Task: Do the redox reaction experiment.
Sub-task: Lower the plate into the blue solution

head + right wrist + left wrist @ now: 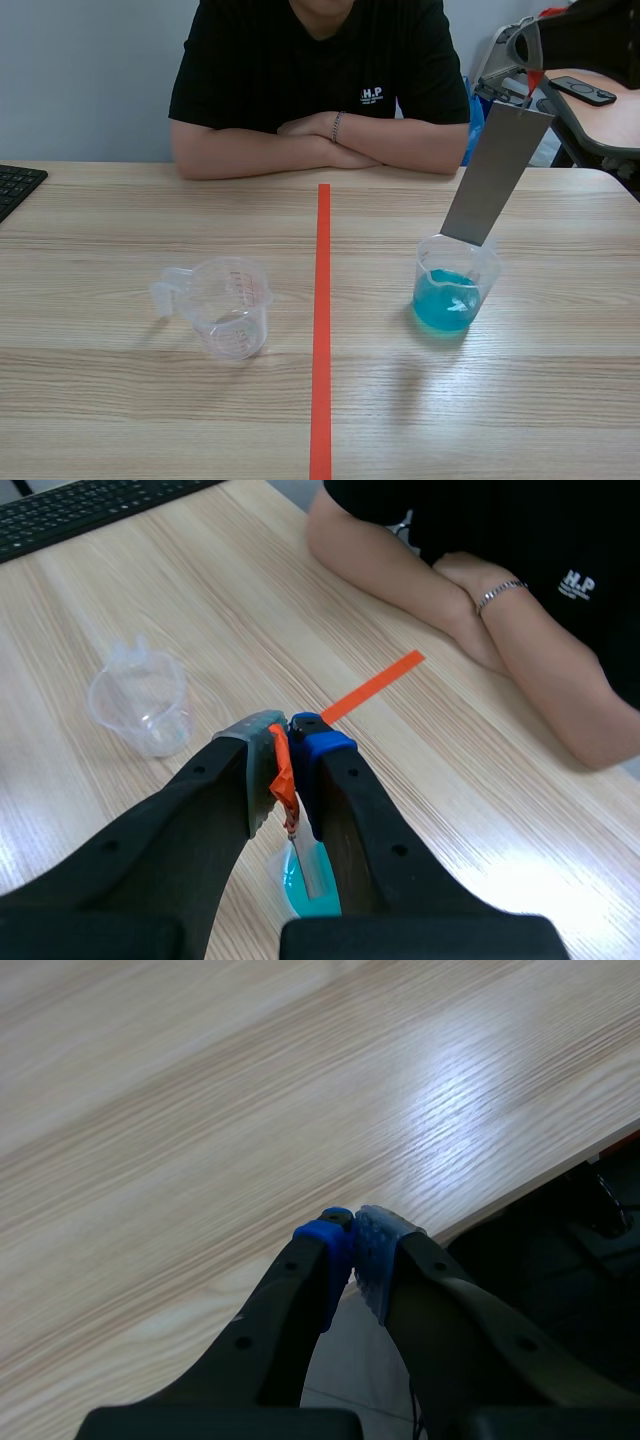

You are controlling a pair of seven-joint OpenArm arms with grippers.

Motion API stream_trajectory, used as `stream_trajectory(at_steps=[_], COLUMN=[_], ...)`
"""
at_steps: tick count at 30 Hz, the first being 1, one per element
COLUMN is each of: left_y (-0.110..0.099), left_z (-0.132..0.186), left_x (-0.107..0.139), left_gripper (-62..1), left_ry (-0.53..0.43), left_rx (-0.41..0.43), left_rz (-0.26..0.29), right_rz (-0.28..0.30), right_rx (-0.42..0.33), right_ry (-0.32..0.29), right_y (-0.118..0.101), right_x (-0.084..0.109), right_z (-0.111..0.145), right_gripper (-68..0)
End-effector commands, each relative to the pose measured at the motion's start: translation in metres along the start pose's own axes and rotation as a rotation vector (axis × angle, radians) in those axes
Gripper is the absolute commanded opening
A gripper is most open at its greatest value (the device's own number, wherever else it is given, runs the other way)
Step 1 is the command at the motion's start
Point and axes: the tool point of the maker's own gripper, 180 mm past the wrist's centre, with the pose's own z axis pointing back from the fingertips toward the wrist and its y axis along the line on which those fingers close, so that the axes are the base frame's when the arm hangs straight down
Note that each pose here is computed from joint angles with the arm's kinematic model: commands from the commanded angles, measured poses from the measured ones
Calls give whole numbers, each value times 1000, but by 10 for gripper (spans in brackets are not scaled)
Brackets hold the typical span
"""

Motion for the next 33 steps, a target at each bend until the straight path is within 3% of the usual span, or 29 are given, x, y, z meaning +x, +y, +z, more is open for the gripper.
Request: stream_trajectory(at_steps=[1, 7, 21, 33], left_y=[5, -10, -9, -8], left_z=[1, 4, 2, 2], left_x=[10, 20, 20, 19], left_gripper=[-569, -569, -568, -569], left_ry=[-33, -50, -51, -44], left_rx=[7, -16, -15, -15], left_rz=[-18, -9, -12, -12], right_rz=[1, -32, -127, -113], right_rx=[-7, -6, -51, -105], right_ry=[-18, 6, 69, 122], right_y=[-4, -5, -19, -29], right_x=[3, -11, -53, -80], right_z=[0, -8, -29, -41], right_gripper=[-660, -660, -660, -661])
